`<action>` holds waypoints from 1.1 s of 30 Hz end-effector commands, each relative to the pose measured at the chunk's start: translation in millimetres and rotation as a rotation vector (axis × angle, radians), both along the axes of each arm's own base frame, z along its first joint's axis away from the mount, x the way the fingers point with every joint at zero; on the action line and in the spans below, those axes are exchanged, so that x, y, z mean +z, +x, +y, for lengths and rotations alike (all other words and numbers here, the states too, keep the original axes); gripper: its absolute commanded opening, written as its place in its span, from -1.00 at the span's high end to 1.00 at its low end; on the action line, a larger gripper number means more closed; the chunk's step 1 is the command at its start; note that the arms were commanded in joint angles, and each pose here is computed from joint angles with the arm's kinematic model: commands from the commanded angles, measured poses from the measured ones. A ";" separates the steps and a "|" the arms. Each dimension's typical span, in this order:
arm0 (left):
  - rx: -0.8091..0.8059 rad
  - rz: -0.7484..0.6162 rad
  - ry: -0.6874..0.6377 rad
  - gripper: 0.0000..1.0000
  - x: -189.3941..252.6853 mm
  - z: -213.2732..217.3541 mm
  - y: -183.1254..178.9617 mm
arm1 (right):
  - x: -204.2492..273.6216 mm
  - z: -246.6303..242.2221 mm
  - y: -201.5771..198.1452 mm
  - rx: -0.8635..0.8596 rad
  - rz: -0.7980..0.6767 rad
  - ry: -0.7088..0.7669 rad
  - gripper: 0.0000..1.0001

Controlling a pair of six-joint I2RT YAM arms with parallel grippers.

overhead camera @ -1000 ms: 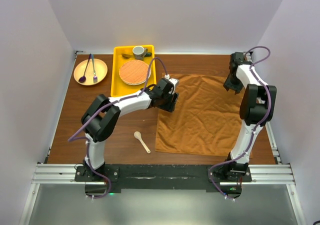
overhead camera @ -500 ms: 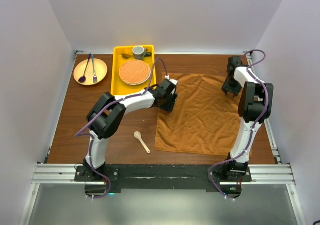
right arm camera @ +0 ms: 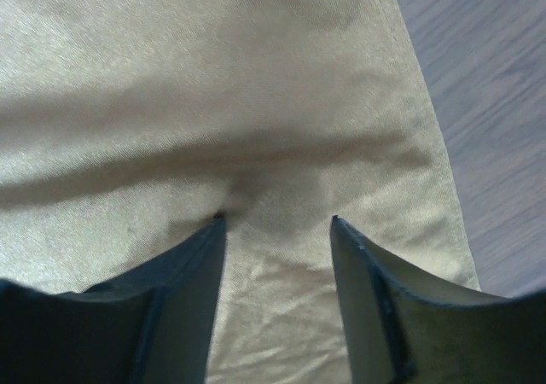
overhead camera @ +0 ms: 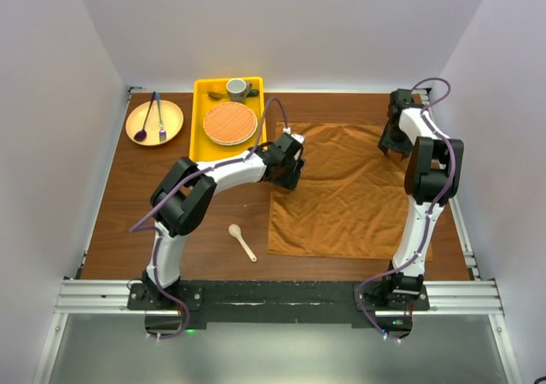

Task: Fold the napkin, place the utensils inside, and roll it up
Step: Flatten the napkin out, then fold the napkin

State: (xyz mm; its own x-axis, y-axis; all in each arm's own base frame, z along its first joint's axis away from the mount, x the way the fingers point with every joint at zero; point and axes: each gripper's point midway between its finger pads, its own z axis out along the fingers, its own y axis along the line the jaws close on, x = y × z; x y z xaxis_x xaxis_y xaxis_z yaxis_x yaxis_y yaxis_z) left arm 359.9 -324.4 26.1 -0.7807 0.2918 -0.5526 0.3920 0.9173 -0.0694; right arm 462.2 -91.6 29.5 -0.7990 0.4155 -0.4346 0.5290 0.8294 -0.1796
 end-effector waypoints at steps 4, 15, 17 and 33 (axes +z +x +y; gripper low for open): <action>-0.094 -0.165 -0.174 -0.44 118.1 -16.1 0.3 | 80.1 32.8 -41.2 0.054 0.011 -0.016 -0.46; 0.356 -0.394 -0.219 -0.55 247.8 126.5 -13.9 | 97.8 278.4 -188.2 0.793 -0.029 0.194 -0.46; 0.450 -0.416 -0.275 -0.61 263.4 157.1 -26.6 | 90.0 317.3 -223.4 0.914 -0.009 0.234 -0.41; 0.541 -0.387 -0.349 -0.64 289.4 199.1 -81.2 | 32.5 428.3 -310.1 1.282 0.112 0.232 0.21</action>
